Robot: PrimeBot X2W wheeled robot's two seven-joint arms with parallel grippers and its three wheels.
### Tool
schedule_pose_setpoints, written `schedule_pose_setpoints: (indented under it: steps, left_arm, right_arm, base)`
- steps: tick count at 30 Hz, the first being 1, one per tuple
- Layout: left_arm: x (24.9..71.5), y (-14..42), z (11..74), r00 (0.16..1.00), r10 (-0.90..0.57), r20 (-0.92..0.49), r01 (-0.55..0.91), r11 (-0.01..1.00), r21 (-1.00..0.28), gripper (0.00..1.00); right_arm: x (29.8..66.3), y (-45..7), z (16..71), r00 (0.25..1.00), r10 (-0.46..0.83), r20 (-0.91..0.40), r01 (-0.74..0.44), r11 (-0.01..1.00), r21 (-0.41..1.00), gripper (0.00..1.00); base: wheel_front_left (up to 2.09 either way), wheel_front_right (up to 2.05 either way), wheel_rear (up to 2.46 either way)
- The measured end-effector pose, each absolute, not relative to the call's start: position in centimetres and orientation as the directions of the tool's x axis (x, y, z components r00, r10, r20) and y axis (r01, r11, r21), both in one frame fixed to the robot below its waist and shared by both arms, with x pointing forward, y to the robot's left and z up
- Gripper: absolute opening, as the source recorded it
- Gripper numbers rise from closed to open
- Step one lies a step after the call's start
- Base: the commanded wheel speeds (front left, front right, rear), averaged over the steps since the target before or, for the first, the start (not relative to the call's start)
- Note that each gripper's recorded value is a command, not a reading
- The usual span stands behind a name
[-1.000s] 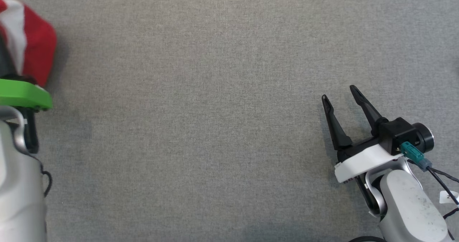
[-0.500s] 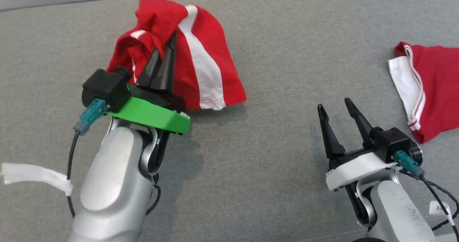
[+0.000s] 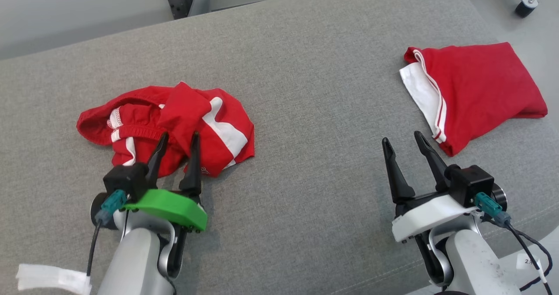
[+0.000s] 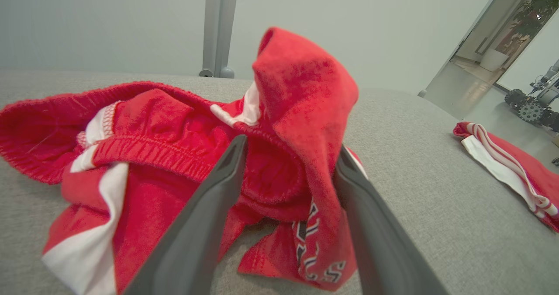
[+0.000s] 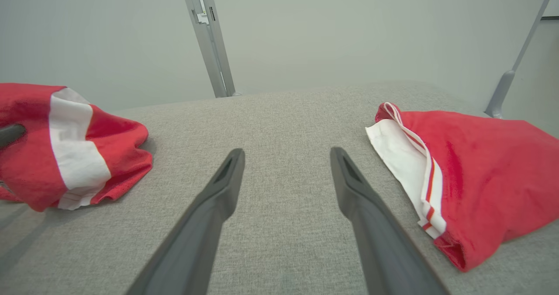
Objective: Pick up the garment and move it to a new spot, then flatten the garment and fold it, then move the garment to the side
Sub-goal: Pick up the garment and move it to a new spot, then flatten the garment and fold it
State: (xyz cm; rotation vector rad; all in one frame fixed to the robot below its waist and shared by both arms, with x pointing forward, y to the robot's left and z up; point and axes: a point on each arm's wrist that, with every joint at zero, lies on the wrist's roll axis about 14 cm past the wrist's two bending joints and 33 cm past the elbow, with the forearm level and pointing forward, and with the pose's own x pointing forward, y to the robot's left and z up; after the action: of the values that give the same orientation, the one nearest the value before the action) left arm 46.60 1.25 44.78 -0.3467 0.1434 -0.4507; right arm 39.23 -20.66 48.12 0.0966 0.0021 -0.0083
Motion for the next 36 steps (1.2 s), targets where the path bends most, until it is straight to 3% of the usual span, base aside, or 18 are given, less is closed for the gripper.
schedule_pose_setpoints:
  steps: [7, 14, 22, 26, 36]
  left_arm:
    - [43.4, 5.0, 44.1, 0.922, -0.377, -0.090, 0.343, 0.901, -0.265, 1.00]
    - [40.4, 13.2, 44.5, 0.986, -0.131, -0.100, 0.107, 0.970, -0.218, 1.00]
    - [36.8, 17.9, 44.9, 0.995, 0.002, -0.096, -0.018, 0.986, -0.168, 1.00]
    - [35.8, 18.6, 44.6, 0.994, 0.023, -0.107, -0.042, 0.983, -0.179, 1.00]
    - [37.3, 16.7, 45.7, 0.997, -0.017, -0.071, 0.001, 0.975, -0.222, 1.00]
  right_arm:
    - [37.7, -20.6, 48.8, 1.000, -0.016, 0.017, 0.014, 0.994, 0.108, 1.00]
    - [36.3, -19.3, 49.6, 0.999, 0.015, 0.042, -0.020, 0.992, 0.124, 1.00]
    - [35.8, -17.5, 49.4, 0.997, 0.060, 0.043, -0.066, 0.988, 0.142, 1.00]
    - [36.0, -16.4, 49.2, 0.995, 0.094, 0.038, -0.099, 0.984, 0.145, 1.00]
    - [39.8, -8.6, 46.7, 0.939, 0.340, -0.053, -0.332, 0.935, 0.122, 1.00]
  base:
    - [0.00, 0.00, 0.00]
    - [0.00, 0.00, 0.00]
    - [0.00, 0.00, 0.00]
    - [0.00, 0.00, 0.00]
    - [0.00, 0.00, 0.00]
